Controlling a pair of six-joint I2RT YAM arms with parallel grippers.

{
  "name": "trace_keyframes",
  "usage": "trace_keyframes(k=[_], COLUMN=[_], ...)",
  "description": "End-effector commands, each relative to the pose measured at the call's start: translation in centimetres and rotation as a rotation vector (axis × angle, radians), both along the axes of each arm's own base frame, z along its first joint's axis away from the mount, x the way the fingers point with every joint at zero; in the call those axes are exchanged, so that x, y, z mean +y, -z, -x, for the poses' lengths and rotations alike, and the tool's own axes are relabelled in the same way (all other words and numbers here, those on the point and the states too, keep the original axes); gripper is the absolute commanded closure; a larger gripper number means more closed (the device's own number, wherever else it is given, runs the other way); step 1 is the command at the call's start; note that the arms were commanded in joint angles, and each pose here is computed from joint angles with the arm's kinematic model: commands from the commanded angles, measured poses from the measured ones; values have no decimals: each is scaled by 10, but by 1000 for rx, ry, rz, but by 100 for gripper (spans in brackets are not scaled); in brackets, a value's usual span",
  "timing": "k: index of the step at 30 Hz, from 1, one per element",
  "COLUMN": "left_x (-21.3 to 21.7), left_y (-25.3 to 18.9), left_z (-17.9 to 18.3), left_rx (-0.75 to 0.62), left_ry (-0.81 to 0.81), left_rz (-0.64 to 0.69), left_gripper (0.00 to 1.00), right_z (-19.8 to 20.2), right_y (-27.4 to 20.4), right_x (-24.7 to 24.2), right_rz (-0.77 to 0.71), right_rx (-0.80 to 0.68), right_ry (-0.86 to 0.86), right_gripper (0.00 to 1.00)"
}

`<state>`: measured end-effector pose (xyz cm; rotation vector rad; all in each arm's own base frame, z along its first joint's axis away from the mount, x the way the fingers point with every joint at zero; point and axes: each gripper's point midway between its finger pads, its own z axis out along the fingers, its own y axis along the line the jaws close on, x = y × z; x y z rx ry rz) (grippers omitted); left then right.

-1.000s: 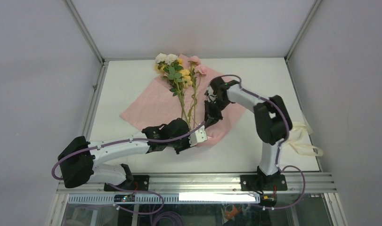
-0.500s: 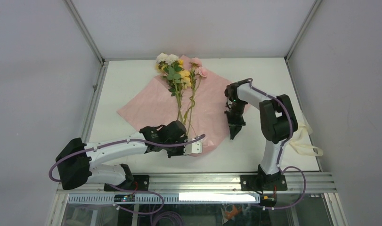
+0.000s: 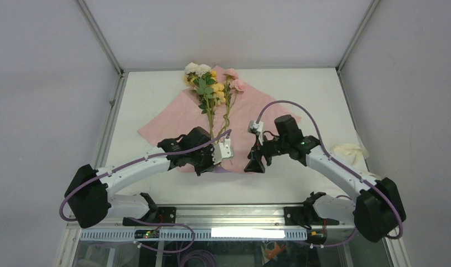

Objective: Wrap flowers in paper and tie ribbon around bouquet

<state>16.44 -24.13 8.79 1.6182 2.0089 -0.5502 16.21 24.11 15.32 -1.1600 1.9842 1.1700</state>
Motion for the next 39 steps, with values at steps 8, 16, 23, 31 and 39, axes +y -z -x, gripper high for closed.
trace_keyframes(k=[8,16,23,31,39], left_x=[-15,-13,13,42,16], left_y=[-21,-21,-35,-40,-20], left_z=[-9,-11,-40,-66,-69], left_rx=[32,46,-68,-235,-317], left_ry=[-27,-39,-173,-202,148], left_rz=[85,88,79,46,-32], left_gripper=[100,100,1,5,51], right_z=[-6,-23,-45,-88,-98], right_y=[39,56,55,75,84], right_x=[61,69,56,64,60], right_rz=[-83,-37,50,175,250], right_rx=[-365,-314,80,257,292], right_ry=[-184,-111,-67,19,38], right_gripper=[20,100,100,100,100])
